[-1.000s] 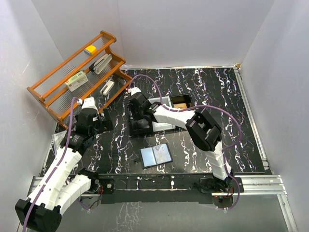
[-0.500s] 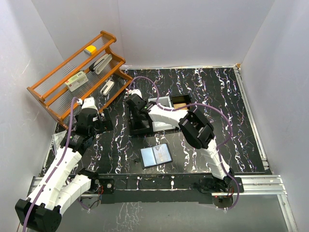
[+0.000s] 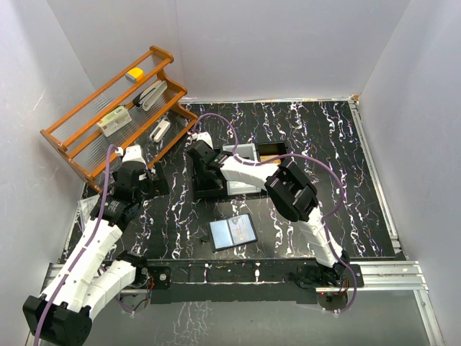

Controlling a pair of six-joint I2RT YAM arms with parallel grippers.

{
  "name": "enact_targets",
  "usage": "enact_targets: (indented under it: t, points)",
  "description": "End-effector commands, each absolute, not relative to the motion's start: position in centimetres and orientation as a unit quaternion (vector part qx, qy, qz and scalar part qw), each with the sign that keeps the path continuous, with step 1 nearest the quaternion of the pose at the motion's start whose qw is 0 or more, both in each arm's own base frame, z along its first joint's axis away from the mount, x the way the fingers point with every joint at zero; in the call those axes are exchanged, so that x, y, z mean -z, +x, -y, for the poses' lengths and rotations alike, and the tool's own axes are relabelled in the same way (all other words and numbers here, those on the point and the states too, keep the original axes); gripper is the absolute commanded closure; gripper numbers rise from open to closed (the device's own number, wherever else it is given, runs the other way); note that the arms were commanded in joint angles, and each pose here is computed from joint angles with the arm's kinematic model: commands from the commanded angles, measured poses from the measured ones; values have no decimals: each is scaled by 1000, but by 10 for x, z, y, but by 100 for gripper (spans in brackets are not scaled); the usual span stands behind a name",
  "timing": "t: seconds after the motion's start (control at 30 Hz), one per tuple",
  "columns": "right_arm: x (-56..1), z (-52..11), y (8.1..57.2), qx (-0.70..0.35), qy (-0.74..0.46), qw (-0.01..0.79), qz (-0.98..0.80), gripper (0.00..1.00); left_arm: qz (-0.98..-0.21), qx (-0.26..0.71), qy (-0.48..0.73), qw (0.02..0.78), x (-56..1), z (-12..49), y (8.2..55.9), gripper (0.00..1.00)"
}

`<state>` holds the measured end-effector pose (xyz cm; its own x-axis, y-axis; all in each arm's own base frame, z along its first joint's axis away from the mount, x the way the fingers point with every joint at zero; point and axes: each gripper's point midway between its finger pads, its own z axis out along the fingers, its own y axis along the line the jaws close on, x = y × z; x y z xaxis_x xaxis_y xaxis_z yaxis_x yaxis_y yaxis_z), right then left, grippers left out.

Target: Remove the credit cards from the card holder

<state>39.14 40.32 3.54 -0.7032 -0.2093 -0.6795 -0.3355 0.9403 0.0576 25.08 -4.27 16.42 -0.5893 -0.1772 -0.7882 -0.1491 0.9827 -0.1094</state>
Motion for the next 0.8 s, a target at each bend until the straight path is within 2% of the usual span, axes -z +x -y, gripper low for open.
enact_targets:
  t: [0.0, 0.1, 0.23, 0.4, 0.47, 0.53, 0.63, 0.77]
  points:
    - [-85, -416, 391, -137, -148, 372, -906, 63, -893, 6, -94, 440, -162, 38, 248, 1]
    - [-115, -416, 391, -153, -149, 391, -895, 59, -892, 8, -95, 443, -163, 39, 248, 1]
    - [-143, -406, 384, -161, -145, 408, -887, 46, -891, 12, -93, 445, -164, 40, 249, 1]
    - [-172, -374, 364, -159, -135, 426, -881, 37, -890, 22, -86, 446, -165, 44, 248, 1]
    - [-195, -346, 358, -147, -103, 462, -869, 25, -890, 29, -82, 448, -165, 46, 248, 1]
    - [-209, -316, 348, -138, -72, 491, -857, 4, -890, 40, -76, 447, -165, 50, 248, 1]
    - [-211, -282, 324, -159, -26, 505, -848, 2, -891, 80, -50, 445, -164, 67, 248, 1]
    - [-189, -273, 281, -230, -53, 475, -848, 2, -894, 129, -22, 428, -160, 89, 249, 1]
